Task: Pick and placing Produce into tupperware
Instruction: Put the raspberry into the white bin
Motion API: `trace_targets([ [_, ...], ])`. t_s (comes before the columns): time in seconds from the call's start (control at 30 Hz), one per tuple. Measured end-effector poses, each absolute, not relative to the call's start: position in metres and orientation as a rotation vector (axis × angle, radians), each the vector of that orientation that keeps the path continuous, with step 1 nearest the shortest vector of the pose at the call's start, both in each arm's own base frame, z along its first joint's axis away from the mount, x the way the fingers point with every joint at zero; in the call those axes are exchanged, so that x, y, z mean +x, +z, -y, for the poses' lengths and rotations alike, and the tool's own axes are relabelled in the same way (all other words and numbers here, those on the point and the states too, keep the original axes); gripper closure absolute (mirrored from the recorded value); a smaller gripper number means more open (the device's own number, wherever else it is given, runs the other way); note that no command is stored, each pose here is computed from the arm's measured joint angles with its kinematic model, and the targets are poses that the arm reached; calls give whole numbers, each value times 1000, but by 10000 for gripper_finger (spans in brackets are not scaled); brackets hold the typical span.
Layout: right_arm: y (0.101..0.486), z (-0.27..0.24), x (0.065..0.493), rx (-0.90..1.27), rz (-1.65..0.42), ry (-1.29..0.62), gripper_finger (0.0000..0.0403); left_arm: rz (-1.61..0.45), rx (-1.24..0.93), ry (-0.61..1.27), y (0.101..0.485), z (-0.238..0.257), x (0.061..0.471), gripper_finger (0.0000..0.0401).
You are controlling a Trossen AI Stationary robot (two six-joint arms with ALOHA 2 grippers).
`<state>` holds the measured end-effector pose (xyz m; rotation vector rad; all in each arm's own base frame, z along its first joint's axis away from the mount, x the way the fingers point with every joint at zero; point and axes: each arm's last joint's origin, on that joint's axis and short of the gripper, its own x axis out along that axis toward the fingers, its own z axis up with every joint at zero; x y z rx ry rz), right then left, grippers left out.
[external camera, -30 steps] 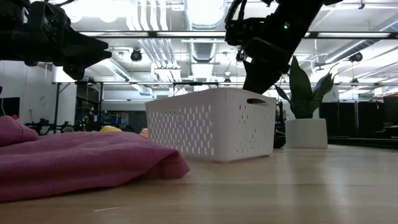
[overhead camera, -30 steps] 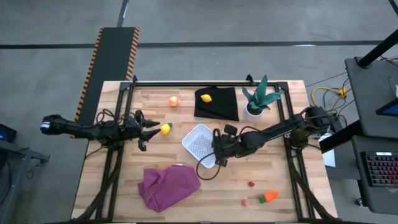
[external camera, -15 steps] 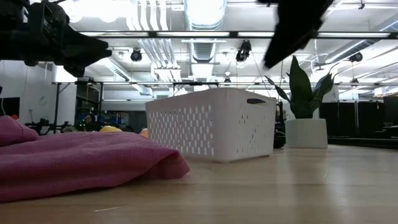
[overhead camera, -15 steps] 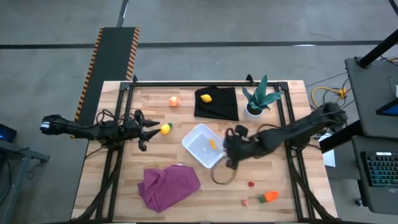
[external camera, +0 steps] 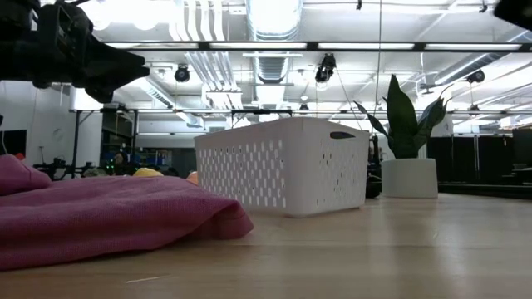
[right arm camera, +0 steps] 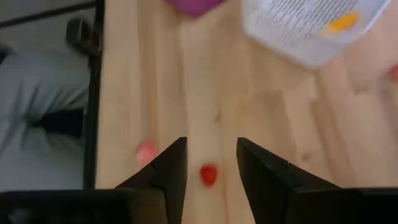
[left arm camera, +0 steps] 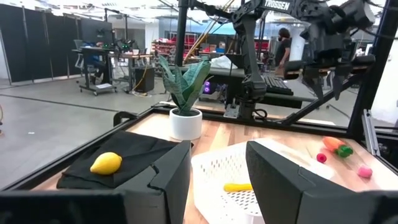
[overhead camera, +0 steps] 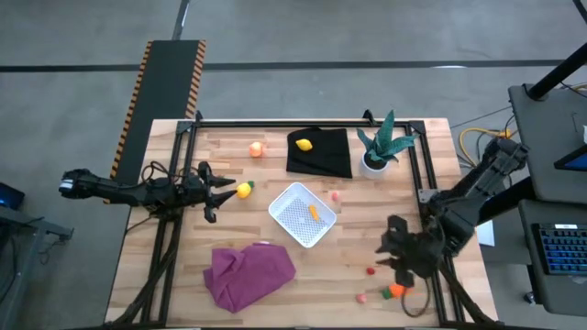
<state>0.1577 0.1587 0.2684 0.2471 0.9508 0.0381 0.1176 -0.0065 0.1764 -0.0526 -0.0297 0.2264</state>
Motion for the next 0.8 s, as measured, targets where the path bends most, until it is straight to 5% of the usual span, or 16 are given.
trace_targets([
  [0.43,204,-184,150,216,-1007,58,127,37,-55,226,177,7,118,259],
  [0.8,161,-195,162,159,-1077,-80,144,38,-58,226,177,6,118,259],
])
